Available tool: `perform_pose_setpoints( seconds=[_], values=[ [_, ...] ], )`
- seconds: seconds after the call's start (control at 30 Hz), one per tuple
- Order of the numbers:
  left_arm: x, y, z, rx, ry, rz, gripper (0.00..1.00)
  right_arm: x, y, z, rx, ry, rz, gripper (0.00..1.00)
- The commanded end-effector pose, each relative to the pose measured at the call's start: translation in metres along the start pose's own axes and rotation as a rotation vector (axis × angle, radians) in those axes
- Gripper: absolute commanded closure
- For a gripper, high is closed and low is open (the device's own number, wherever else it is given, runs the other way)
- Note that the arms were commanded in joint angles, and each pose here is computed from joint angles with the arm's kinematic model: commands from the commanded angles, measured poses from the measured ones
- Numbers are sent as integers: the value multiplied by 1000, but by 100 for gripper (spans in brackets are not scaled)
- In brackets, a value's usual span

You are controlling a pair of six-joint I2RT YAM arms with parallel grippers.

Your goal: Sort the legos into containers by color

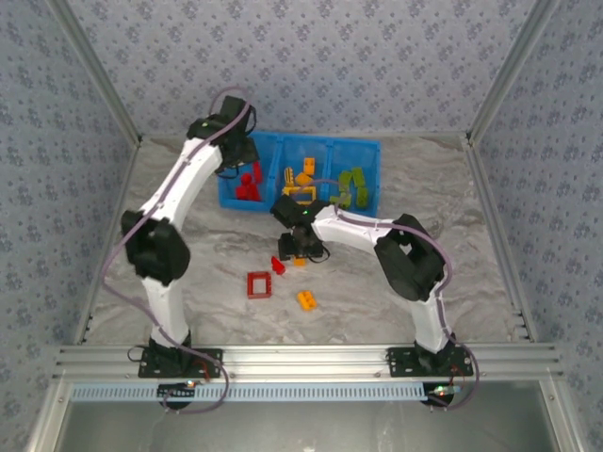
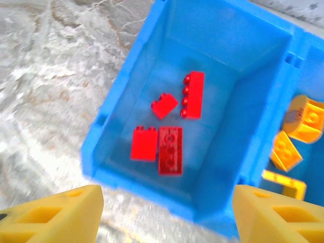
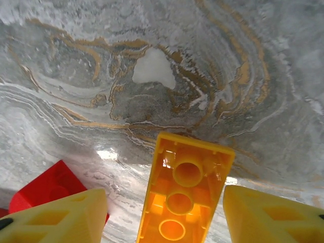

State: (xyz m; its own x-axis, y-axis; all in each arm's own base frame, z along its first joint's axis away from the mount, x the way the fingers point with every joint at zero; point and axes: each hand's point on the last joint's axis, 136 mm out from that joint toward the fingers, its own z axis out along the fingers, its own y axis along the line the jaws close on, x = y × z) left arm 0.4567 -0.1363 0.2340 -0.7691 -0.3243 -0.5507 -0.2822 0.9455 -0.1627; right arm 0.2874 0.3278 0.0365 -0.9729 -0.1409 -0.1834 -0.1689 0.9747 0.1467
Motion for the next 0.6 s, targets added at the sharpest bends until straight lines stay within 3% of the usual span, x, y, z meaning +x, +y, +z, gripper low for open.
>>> perform_pose_setpoints(
  seconds=[0.0, 0.23, 0.43, 0.57],
  values=[
    [32, 12, -13, 28, 55, -26, 32, 8, -11, 3, 82, 41, 57, 41],
    [114, 49, -43, 76, 218, 29, 31, 2, -12, 3, 102, 16, 31, 67],
    [195, 73, -63, 125, 354, 71, 29, -48, 3, -65, 66, -161, -45, 68],
    [240, 84, -67, 154, 427, 78, 29, -90, -1, -85, 44, -223, -82, 68]
  ],
)
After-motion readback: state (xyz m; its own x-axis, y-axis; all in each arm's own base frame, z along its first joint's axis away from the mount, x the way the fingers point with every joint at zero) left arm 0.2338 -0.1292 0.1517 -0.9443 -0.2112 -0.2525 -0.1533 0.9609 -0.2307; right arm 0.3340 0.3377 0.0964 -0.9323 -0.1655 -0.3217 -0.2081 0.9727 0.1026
